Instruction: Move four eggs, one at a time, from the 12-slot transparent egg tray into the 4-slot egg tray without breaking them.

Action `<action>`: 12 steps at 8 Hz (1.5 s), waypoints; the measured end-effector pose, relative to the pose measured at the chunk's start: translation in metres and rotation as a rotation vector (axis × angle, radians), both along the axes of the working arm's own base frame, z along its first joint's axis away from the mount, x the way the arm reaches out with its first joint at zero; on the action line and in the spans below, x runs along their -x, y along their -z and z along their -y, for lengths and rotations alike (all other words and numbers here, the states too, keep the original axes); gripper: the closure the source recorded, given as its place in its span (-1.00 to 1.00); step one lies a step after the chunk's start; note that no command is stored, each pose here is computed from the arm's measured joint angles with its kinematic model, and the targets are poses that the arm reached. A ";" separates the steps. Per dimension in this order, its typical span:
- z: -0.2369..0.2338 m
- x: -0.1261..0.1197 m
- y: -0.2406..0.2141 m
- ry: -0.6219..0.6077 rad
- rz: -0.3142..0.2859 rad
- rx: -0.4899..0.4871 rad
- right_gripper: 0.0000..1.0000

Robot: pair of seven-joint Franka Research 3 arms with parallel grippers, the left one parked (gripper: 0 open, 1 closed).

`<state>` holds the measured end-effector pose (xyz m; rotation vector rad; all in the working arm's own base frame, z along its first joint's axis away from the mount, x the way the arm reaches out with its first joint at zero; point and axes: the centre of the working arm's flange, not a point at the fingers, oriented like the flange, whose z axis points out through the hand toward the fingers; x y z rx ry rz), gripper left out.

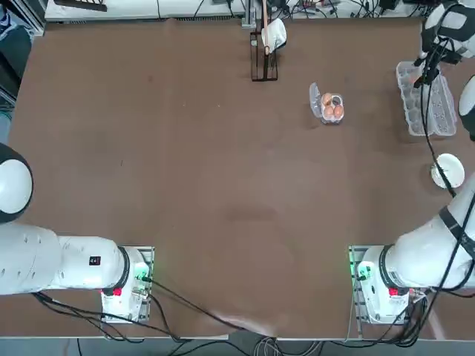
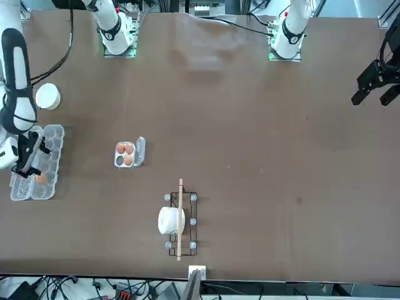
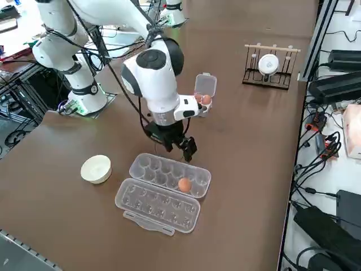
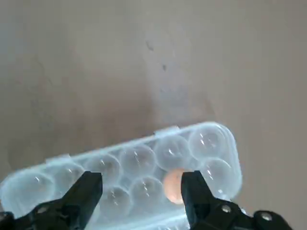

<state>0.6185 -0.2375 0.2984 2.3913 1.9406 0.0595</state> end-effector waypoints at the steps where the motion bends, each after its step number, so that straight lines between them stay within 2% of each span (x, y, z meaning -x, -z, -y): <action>1: 0.013 -0.005 0.003 -0.022 0.003 0.014 -1.00; 4: 0.040 -0.015 0.027 -0.094 -0.024 0.037 -1.00; 8: 0.031 -0.038 0.043 -0.146 -0.043 0.037 -1.00; 12: 0.026 -0.044 0.060 -0.165 -0.057 0.032 -0.94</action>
